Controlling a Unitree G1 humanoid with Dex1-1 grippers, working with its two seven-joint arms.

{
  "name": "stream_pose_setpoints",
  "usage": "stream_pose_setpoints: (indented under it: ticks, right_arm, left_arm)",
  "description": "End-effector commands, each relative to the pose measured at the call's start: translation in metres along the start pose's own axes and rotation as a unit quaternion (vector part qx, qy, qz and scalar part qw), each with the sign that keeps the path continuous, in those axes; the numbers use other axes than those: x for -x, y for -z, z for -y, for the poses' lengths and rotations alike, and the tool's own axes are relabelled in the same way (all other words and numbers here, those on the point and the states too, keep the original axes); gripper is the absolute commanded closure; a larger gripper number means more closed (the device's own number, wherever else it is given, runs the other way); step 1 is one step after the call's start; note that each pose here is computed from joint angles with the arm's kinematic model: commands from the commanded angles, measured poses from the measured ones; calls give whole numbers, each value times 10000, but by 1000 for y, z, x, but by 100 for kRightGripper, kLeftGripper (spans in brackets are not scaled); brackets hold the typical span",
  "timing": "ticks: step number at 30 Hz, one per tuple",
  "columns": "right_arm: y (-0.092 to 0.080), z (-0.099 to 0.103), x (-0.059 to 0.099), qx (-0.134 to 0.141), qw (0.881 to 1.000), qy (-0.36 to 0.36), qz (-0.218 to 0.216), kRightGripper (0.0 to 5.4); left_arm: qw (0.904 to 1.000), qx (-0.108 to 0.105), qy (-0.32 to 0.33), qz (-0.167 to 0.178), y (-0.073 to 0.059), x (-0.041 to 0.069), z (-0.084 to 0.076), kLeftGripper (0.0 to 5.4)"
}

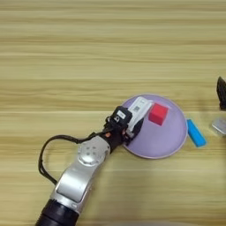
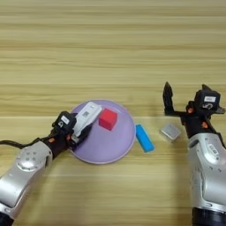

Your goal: Move the objects on the table

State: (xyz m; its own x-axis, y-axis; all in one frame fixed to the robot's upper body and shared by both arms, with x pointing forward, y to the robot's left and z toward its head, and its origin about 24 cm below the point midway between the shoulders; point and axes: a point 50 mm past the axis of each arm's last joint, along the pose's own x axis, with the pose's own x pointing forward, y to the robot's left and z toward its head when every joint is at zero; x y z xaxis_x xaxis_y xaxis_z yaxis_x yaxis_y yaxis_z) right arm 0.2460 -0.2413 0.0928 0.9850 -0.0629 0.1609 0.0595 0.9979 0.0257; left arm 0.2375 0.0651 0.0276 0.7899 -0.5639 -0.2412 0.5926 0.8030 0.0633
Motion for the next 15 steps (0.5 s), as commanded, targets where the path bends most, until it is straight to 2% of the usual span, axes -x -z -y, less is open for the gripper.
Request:
stream_pose_setpoints:
  ticks: [1, 9, 15]
  right_arm:
    - [0, -1, 2, -36, 10000, 25, -27, 0]
    - [0, -1, 2, -37, 10000, 29, -31, 0]
    - [1, -1, 2, -38, 10000, 29, -41, 0]
  left_arm:
    - [10000, 3, 19, -79, 3, -3, 2, 255]
    - [10000, -31, -1, -85, 3, -3, 2, 255]
    - [9999, -65, -36, -120, 4, -3, 1, 196]
